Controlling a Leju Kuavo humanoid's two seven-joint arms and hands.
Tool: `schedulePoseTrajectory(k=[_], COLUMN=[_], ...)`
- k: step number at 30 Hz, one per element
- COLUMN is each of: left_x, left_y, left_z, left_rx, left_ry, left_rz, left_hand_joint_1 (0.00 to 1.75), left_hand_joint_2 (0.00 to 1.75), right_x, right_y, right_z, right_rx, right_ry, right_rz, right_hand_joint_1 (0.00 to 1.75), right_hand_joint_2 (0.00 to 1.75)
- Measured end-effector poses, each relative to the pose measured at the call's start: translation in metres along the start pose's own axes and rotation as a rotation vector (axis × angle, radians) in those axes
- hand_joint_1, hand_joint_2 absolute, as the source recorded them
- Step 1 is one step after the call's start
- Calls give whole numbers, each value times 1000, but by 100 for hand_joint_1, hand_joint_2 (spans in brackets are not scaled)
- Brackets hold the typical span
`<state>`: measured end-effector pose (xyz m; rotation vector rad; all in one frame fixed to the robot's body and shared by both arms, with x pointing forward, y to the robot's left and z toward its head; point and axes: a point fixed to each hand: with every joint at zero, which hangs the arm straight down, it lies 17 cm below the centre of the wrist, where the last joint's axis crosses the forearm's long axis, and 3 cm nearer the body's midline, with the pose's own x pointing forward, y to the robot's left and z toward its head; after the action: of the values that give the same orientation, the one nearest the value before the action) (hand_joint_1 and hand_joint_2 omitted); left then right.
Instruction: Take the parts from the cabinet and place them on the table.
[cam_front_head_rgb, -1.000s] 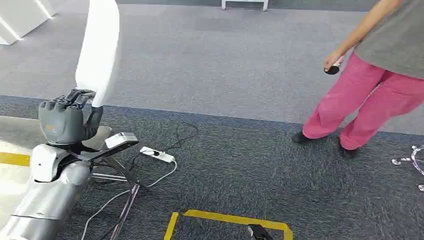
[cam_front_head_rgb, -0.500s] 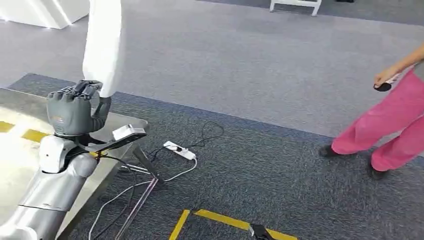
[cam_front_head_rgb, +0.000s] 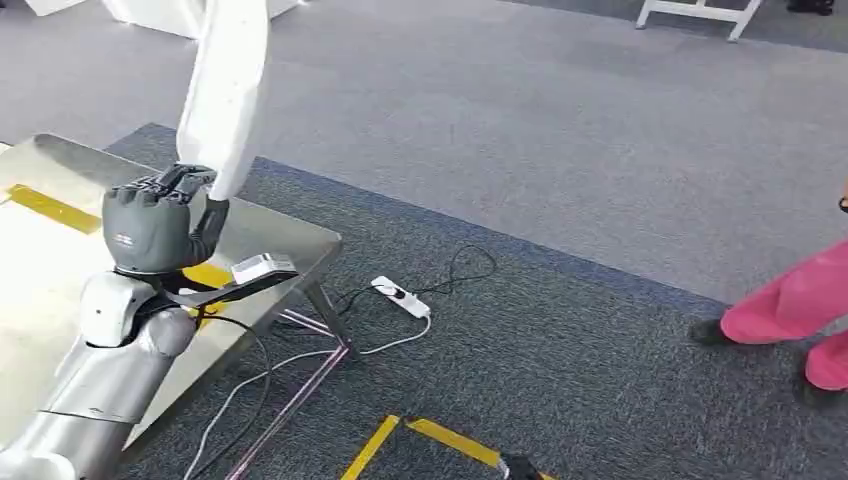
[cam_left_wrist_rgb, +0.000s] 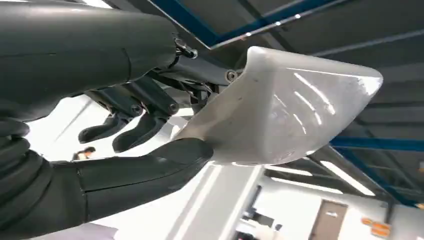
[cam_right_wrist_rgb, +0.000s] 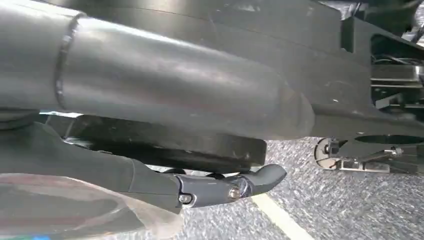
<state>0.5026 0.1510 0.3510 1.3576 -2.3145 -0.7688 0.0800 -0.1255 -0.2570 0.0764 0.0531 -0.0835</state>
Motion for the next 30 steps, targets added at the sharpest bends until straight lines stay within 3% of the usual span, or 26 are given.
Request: schedulePoseTrajectory(k=[23, 30], left_x=[-1, -23], left_y=[-6, -20], left_z=[0, 5], left_rx=[-19, -69], left_ry=[-4, 54], left_rz=[-15, -75], left_hand_joint_1=[175, 175], left_hand_joint_2=[175, 175], right_x=[1, -5], right_y=[-1, -3], right_z=[0, -1], right_rx=[-4, -6], right_ry=[-5, 6], right_rz=[6, 2], right_hand_joint_1=[0, 0], right_hand_joint_2=[0, 0])
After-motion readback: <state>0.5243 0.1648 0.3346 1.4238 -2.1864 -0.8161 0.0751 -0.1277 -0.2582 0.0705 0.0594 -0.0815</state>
